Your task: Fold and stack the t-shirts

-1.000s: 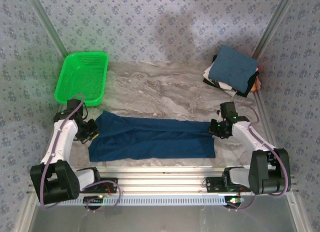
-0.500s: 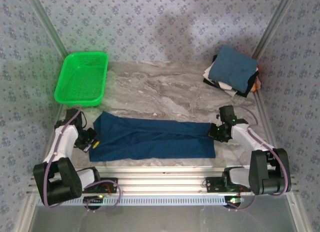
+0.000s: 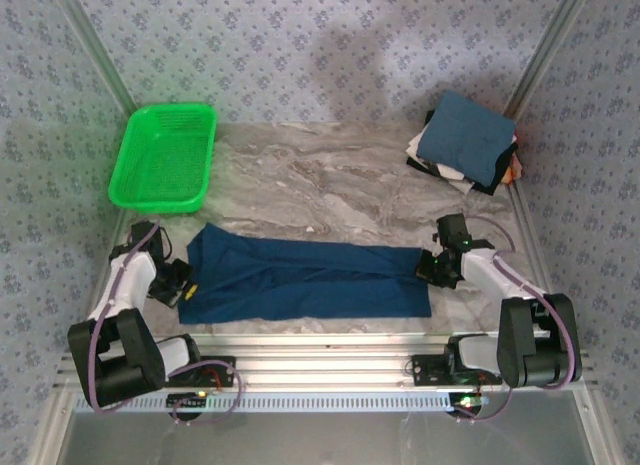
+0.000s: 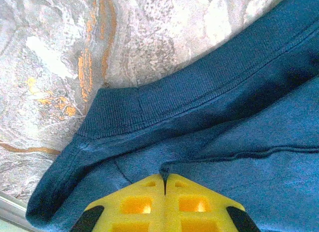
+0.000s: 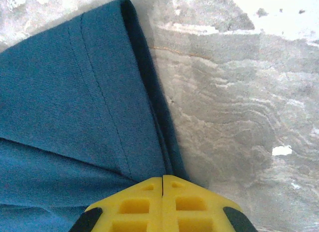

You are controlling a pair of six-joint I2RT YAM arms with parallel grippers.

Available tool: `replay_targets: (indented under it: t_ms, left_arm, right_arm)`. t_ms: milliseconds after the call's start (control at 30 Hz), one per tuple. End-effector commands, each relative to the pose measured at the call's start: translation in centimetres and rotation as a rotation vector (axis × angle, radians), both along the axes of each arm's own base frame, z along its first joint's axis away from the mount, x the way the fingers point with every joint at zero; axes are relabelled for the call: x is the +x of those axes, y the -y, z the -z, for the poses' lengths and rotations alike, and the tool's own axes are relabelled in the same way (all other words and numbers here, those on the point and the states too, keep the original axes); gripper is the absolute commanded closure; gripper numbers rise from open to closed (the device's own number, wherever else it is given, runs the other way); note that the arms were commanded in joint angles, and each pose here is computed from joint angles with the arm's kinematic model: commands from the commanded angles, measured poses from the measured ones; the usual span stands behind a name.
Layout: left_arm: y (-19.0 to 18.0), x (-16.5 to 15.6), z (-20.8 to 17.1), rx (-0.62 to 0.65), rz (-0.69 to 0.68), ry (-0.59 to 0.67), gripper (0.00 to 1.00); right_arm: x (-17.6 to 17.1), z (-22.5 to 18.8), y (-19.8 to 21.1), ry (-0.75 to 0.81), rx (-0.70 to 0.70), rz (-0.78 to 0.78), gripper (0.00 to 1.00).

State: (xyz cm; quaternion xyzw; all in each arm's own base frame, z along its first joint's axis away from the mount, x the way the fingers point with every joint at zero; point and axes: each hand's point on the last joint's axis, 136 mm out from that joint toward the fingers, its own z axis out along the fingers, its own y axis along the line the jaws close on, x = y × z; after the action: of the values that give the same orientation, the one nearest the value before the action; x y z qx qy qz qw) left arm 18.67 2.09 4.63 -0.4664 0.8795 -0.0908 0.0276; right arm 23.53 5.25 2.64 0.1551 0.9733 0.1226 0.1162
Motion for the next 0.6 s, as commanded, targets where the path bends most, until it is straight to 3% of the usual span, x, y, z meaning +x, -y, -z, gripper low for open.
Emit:
replay_targets:
  t_ms: [0, 267, 467, 567]
  left_arm:
    - [-0.3, -0.1, -0.2, 0.009, -0.015, -0.007, 1.0]
    - [-0.7, -0.7, 0.4, 0.028, -0.046, -0.042, 1.0]
    - [-1.1, -1.1, 0.6, 0.045, -0.066, -0.066, 1.0]
    - [-0.9, -0.3, -0.1, 0.029, -0.071, -0.035, 0.79]
  right_arm:
    - [-0.9, 0.6, 0.5, -0.038, -0.027, 0.021, 0.98]
    - [-1.1, 0.8, 0.6, -0.046, -0.032, 0.028, 0.98]
    - [-1.2, 1.0, 0.5, -0.049, -0.028, 0.031, 0.86]
    - [-1.2, 0.8, 0.5, -0.047, -0.022, 0.038, 0.72]
